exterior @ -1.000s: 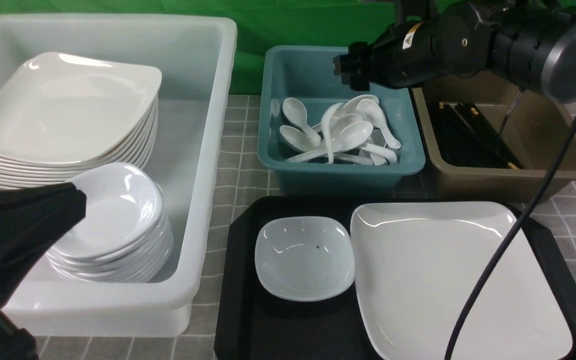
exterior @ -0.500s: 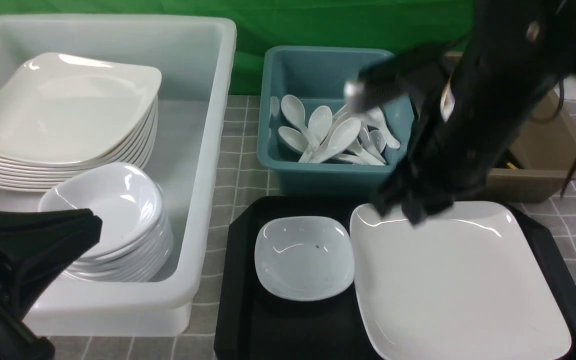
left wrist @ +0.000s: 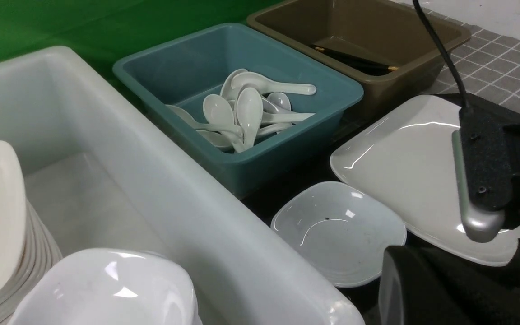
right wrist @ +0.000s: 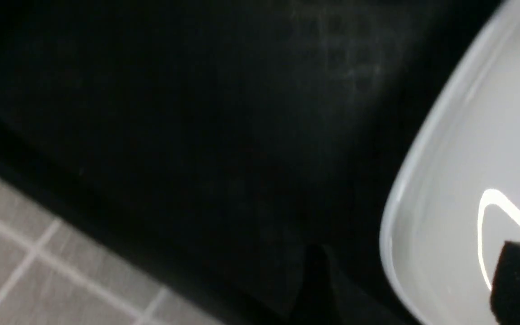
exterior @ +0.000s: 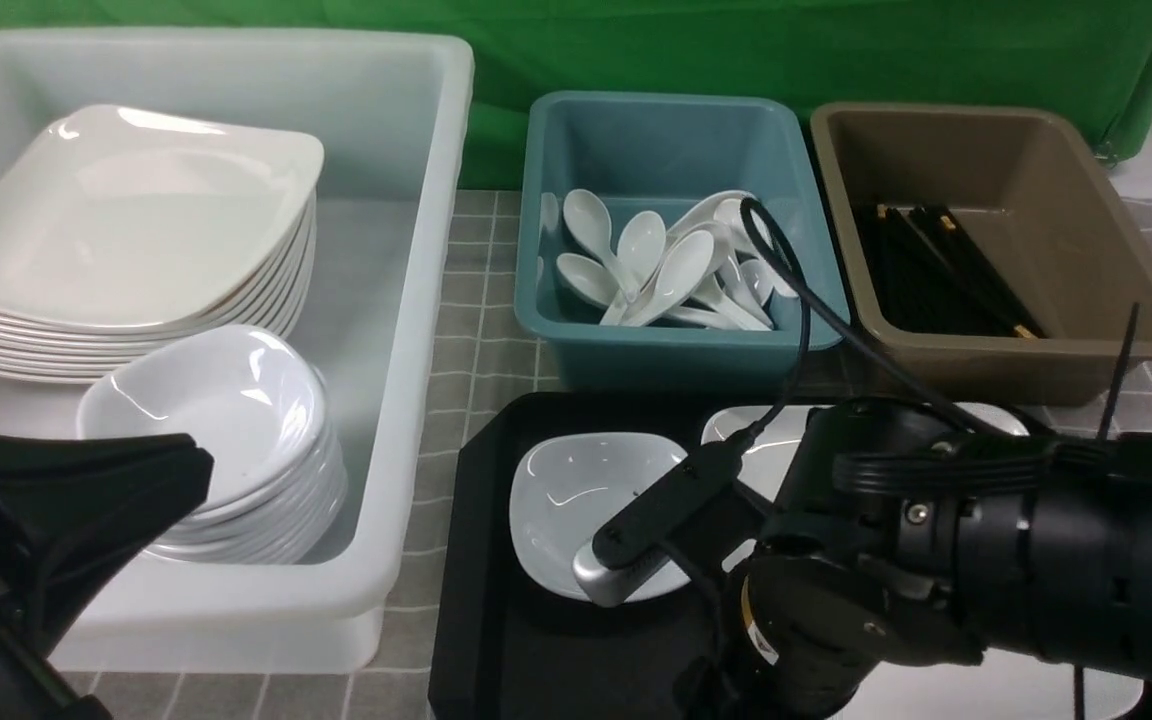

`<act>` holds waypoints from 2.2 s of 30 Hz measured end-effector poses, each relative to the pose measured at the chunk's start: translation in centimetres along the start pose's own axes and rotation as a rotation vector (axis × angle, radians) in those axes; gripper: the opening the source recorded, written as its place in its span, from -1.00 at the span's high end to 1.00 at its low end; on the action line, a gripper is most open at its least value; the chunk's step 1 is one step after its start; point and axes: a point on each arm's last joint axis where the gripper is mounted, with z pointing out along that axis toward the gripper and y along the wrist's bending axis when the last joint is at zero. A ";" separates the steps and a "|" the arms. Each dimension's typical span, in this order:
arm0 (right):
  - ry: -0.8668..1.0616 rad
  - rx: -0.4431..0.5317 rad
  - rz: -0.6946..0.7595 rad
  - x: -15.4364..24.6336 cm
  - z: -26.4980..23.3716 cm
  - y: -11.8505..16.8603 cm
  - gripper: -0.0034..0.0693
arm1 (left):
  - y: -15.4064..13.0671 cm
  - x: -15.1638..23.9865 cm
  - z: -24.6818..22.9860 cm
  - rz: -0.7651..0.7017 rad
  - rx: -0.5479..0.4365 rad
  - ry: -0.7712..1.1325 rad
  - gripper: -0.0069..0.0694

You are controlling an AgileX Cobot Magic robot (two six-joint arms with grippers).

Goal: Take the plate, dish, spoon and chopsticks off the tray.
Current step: Use the right arm to grab a plate from the dinner plate, then use the right arm to put the plate into the large storage box on the left

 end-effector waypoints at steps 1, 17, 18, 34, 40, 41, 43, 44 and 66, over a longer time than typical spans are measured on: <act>0.001 0.001 0.002 -0.2 0.5 0.0 -0.49 | 0.0 0.0 0.0 0.000 0.000 0.000 0.79; 0.064 0.073 -0.023 -1.0 4.8 -0.9 -0.38 | 0.0 0.0 0.0 -0.001 0.002 0.001 0.79; 0.062 0.072 -0.022 -1.0 4.8 -0.9 -0.35 | 0.0 0.0 0.0 -0.001 0.002 0.001 0.79; 0.075 0.108 -0.156 0.0 1.4 0.8 0.35 | 0.0 0.0 0.0 0.000 0.001 0.000 0.79; 0.002 0.120 -0.118 0.7 -6.7 -0.3 0.69 | 0.0 0.0 0.0 0.002 0.001 0.000 0.79; -0.007 0.122 -0.104 1.0 -7.9 -0.7 0.72 | 0.0 0.0 0.0 0.002 0.001 0.000 0.79; -0.025 0.126 -0.083 1.4 -9.7 -1.3 0.74 | 0.0 0.0 0.0 0.002 0.000 -0.001 0.79; -0.037 0.121 -0.079 1.5 -10.1 -1.4 0.74 | 0.0 0.0 0.0 0.002 0.000 -0.001 0.79; -0.626 0.042 -0.448 -2.8 -26.3 0.1 0.73 | 1.4 -2.9 -8.2 -0.049 -0.307 0.044 0.79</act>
